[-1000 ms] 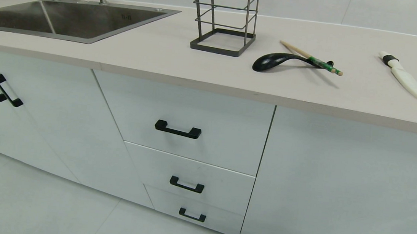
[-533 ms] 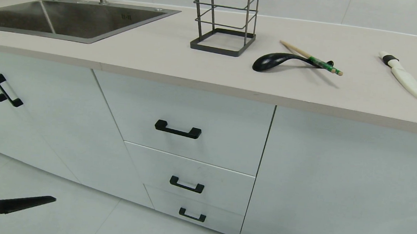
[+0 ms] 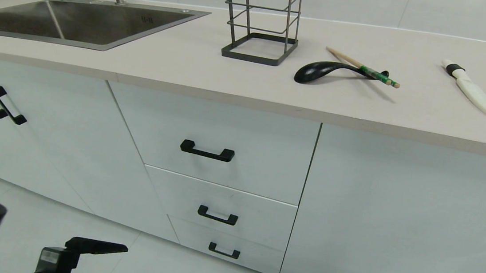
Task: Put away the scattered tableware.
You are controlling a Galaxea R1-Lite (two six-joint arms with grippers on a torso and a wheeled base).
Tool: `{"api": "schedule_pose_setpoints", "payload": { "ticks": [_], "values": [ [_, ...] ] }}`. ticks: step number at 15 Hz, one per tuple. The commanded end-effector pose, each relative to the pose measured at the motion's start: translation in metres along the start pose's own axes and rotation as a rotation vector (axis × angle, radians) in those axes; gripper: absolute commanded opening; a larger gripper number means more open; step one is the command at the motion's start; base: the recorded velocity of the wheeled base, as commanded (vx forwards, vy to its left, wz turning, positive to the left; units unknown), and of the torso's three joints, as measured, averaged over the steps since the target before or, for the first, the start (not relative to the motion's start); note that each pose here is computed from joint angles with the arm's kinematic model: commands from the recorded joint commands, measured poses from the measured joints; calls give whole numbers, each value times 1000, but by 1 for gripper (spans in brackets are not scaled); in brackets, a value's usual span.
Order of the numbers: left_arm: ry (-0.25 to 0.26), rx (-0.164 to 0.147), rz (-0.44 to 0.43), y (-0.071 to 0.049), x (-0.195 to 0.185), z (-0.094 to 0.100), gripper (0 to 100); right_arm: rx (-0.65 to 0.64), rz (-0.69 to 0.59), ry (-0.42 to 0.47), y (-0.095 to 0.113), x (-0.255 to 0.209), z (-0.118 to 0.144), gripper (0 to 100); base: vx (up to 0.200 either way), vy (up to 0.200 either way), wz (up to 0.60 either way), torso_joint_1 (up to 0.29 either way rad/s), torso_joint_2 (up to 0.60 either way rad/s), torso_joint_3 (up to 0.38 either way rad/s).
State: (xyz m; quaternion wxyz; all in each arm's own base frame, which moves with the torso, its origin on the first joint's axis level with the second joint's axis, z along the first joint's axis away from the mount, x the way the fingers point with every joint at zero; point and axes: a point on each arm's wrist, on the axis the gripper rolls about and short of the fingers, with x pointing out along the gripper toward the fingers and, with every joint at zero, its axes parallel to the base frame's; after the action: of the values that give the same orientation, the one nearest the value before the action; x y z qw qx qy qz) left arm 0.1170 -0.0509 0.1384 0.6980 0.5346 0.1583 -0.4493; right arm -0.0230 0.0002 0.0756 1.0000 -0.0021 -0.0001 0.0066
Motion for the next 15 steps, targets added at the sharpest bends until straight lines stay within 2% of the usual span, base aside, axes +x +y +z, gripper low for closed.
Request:
{"api": "schedule_pose_setpoints", "payload": {
  "ticks": [1,2,5,8,11,15],
  "values": [
    [19,8,-89,8,23,1,100,0,1,2,0,0,0,0,0,0,0,0,0,0],
    [23,6,-90,9,26,1,100,0,1,2,0,0,0,0,0,0,0,0,0,0],
    [49,10,-82,28,52,1,100,0,1,2,0,0,0,0,0,0,0,0,0,0],
    [89,3,-125,32,77,-4,100,0,1,2,0,0,0,0,0,0,0,0,0,0],
    [90,13,-105,47,102,-2,100,0,1,2,0,0,0,0,0,0,0,0,0,0],
    [121,14,-79,58,118,-2,100,0,1,2,0,0,0,0,0,0,0,0,0,0]
  ]
}}
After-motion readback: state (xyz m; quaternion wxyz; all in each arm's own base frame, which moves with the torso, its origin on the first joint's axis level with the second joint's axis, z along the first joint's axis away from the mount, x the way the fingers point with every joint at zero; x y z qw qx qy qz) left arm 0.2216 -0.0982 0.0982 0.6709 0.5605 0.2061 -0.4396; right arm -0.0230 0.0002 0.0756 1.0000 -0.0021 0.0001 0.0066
